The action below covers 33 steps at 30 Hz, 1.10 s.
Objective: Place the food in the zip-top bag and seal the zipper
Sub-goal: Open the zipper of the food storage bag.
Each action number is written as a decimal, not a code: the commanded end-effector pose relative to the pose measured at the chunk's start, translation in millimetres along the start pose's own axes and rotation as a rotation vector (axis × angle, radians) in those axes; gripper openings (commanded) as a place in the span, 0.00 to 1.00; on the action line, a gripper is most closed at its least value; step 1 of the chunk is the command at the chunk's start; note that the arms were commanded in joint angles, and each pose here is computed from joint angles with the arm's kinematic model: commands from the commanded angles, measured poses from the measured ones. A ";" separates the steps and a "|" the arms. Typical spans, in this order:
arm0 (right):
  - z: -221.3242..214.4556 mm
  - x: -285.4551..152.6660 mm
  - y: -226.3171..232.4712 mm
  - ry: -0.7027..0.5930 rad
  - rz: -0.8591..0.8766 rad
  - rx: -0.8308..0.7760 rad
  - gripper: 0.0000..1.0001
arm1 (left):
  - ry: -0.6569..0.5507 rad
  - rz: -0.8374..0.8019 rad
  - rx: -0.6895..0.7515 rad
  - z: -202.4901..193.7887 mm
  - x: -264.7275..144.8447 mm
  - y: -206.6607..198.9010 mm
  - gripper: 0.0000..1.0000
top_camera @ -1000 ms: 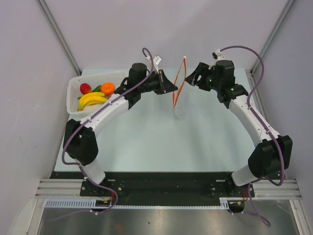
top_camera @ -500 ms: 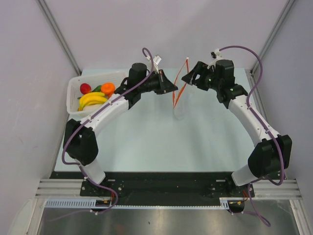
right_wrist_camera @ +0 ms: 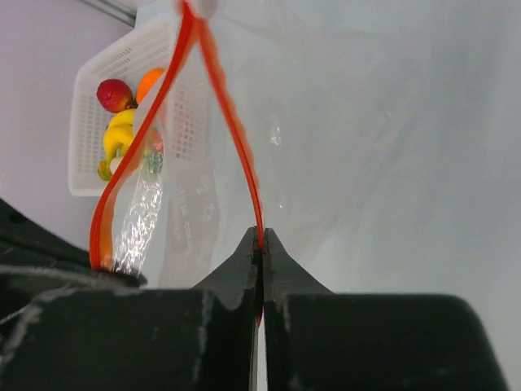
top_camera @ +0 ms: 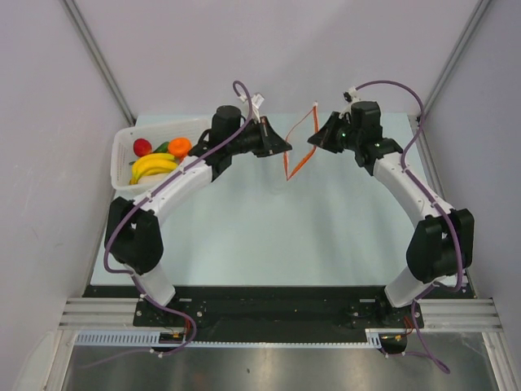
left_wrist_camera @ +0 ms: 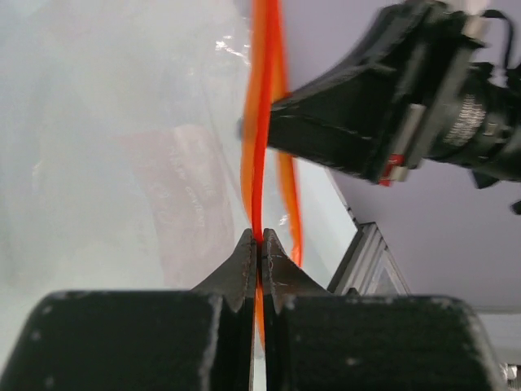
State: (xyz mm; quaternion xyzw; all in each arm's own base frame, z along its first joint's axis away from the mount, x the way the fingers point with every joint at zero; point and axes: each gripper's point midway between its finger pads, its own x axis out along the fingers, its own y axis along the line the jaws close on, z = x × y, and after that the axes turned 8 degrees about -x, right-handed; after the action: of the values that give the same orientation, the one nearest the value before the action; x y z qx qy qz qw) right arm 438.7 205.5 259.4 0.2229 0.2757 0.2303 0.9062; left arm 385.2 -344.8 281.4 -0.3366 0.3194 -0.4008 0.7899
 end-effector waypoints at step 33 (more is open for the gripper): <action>-9.7 20.1 -6.3 0.179 -0.008 -0.191 0.00 | -0.024 0.702 0.266 138.1 -264.3 243.7 0.97</action>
State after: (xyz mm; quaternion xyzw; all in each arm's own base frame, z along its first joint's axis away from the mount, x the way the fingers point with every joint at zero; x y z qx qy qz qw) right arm 438.8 207.2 219.1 0.1114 0.3626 0.2633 0.8870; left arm 466.5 -36.5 241.9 -0.1767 0.3246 -0.2111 0.9049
